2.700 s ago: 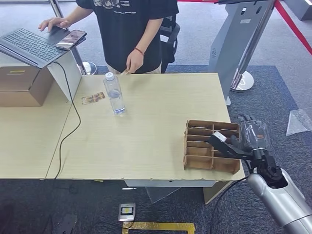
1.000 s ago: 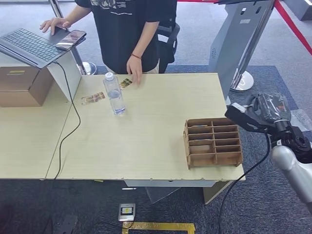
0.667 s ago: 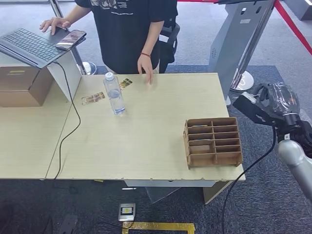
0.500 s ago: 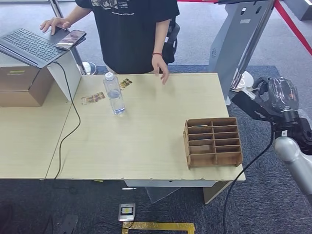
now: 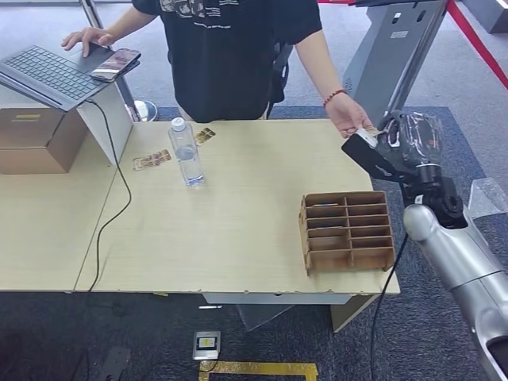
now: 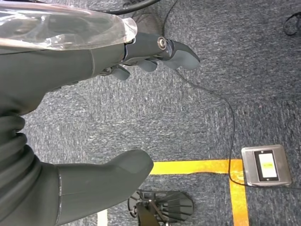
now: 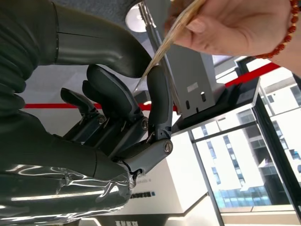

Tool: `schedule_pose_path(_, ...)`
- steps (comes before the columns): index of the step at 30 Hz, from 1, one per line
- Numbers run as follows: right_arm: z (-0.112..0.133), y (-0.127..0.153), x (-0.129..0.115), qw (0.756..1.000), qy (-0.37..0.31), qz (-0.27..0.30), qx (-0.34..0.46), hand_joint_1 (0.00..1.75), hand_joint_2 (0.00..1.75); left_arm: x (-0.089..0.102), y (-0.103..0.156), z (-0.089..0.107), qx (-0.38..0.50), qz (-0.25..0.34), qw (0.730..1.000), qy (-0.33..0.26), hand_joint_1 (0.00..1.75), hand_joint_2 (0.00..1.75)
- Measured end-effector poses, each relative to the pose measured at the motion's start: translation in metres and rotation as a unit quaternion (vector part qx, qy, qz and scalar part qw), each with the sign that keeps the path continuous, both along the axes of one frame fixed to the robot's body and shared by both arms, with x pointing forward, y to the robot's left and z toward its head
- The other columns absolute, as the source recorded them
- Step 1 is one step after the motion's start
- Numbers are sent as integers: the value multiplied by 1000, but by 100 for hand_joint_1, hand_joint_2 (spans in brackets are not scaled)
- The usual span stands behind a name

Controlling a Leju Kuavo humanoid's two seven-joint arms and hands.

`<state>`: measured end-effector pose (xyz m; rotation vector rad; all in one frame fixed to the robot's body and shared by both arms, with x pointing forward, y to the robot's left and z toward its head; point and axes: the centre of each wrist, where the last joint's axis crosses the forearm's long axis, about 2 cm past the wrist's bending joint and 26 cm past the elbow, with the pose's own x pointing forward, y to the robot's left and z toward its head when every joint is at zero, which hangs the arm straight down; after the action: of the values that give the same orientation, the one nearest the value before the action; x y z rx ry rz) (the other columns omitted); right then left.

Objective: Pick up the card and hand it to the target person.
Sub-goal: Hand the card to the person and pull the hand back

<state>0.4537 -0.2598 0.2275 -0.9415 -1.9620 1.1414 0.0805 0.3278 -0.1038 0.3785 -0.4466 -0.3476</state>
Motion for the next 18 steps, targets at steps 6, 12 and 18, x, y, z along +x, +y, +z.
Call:
schedule_pose_path(6, -2, 10, 4, 1000, 6, -1, -11, 175, 175, -5, -2, -1, -1, 3, 1000, 2, 0, 175)
schedule_pose_path(12, -6, 4, 5, 1000, 7, -15, -18, 48, 175, -2, -3, -1, -1, -6, 1000, 3, 0, 175)
schedule_pose_path(18, -5, -9, -3, 1000, -7, -23, 13, 0, 175, 0, -3, 0, -1, -9, 1000, 3, 0, 175)
